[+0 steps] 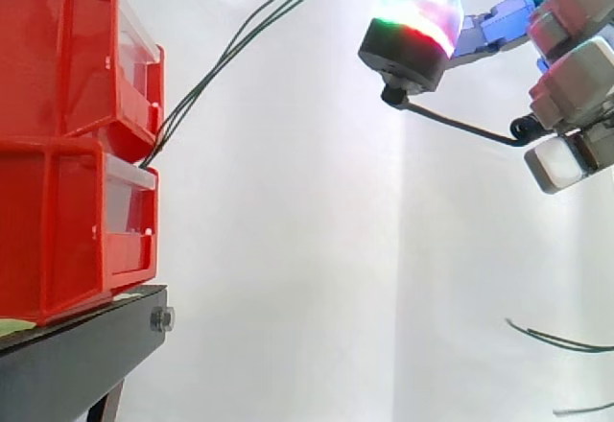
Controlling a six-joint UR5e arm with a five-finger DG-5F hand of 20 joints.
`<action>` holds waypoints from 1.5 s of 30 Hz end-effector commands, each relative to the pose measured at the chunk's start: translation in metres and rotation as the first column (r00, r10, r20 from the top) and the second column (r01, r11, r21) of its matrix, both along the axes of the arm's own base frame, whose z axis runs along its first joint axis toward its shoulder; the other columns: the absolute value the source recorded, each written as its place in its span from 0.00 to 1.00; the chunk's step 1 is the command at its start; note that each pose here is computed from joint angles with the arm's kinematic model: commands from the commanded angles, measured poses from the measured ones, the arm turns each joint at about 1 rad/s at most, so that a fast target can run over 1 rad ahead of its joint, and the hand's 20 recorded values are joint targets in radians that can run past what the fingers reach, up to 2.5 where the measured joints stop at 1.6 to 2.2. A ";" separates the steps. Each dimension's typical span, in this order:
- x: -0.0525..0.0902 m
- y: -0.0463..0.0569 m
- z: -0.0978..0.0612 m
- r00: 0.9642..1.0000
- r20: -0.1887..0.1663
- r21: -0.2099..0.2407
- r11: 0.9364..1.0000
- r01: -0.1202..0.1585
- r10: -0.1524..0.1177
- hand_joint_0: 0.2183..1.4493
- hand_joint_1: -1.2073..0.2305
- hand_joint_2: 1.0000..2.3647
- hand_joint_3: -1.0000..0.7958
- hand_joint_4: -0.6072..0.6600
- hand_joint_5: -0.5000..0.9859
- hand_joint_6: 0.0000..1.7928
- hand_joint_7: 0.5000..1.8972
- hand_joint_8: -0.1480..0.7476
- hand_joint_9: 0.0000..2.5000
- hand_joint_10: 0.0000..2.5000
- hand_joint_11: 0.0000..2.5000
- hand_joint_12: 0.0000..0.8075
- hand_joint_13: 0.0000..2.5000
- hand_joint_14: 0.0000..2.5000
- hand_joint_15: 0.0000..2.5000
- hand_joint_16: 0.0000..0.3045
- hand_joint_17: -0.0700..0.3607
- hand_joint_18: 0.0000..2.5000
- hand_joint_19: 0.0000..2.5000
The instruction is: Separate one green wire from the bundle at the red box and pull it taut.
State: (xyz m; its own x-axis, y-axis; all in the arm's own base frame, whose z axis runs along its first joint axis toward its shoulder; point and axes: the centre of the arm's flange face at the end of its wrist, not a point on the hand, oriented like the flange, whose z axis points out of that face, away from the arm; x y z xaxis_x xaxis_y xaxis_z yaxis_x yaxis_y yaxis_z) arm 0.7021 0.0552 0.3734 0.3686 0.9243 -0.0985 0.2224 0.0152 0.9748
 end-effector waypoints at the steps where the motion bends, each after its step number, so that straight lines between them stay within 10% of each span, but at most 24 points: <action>1: 0.000 0.000 0.000 1.000 0.003 0.002 1.000 0.000 0.000 0.28 0.47 0.01 0.40 0.52 0.24 0.50 0.36 0.49 0.64 0.01 0.39 0.43 0.53 0.01 0.35 0.15 0.40 0.32 0.29; 13: 0.000 0.000 0.000 1.000 0.003 0.000 1.000 0.000 0.000 0.24 0.55 0.00 0.28 0.54 0.25 0.47 0.36 0.49 0.64 0.01 0.38 0.42 0.53 0.01 0.35 0.15 0.39 0.32 0.29; 31: 0.002 0.001 -0.003 1.000 0.010 0.003 1.000 0.000 0.000 0.31 0.28 0.01 0.34 0.46 0.23 0.50 0.37 0.45 0.59 0.01 0.38 0.40 0.53 0.01 0.36 0.14 0.38 0.32 0.29; 45: 0.004 0.002 -0.003 1.000 0.020 0.007 1.000 0.000 0.000 0.27 0.49 0.01 0.42 0.54 0.26 0.48 0.34 0.53 0.66 0.01 0.37 0.47 0.55 0.01 0.35 0.17 0.44 0.34 0.28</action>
State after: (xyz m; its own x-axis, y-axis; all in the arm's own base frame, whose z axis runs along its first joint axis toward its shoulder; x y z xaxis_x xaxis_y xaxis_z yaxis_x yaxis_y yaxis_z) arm 0.7052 0.0565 0.3705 0.3699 0.9248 -0.0885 0.2080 0.0104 0.9781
